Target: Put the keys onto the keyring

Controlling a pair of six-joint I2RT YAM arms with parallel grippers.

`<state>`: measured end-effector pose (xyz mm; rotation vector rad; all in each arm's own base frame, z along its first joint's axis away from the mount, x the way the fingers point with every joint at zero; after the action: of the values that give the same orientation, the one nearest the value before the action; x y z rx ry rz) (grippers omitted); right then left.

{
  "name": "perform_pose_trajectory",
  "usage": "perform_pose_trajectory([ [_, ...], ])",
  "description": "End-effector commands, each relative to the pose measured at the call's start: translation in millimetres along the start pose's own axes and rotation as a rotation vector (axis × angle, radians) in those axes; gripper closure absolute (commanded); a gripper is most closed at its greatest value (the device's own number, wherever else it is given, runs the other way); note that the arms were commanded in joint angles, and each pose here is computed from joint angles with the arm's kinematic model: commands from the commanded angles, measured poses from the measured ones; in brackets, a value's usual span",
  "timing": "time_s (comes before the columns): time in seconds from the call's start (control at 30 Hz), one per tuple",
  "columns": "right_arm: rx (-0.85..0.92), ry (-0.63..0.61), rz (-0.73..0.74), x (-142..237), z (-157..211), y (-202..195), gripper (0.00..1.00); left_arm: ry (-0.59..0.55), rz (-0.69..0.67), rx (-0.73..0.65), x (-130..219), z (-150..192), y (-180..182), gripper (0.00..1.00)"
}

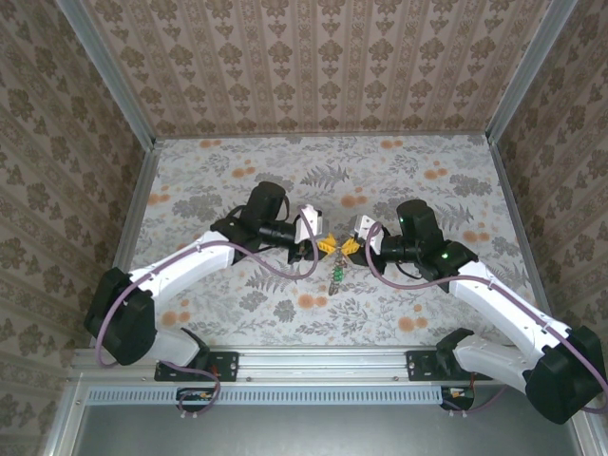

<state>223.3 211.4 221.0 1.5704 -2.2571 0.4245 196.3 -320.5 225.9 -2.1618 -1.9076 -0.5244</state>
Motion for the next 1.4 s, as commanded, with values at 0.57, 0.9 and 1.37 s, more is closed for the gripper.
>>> perform_pose_trajectory([
  [0.57,0.026,0.001,0.015,1.5,-13.3,-0.4,1.0,0.115,-0.002,-0.069,-11.2,-7.1,-1.3,0.77],
  [0.9,0.03,0.019,0.013,-0.8,-11.2,-0.6,1.0,0.155,0.014,-0.089,-17.9,-5.6,-2.1,0.94],
  [1.37,0.019,-0.023,0.009,-1.5,-1.4,3.4,0.92,-0.121,0.074,-0.067,3.7,-35.2,-6.0,1.0],
])
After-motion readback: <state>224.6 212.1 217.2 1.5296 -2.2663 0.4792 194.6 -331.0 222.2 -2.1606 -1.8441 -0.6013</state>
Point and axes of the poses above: each hand's point on the last joint's axis, 136 mm out from that joint toward the fingers, its own x axis back along the fingers, its own y axis along the line the jaws close on, z = x × y, the point moved 3 cm from there along x, back along the fingers, and after that the axes turned 1 degree about -x, right-handed, at the moved point
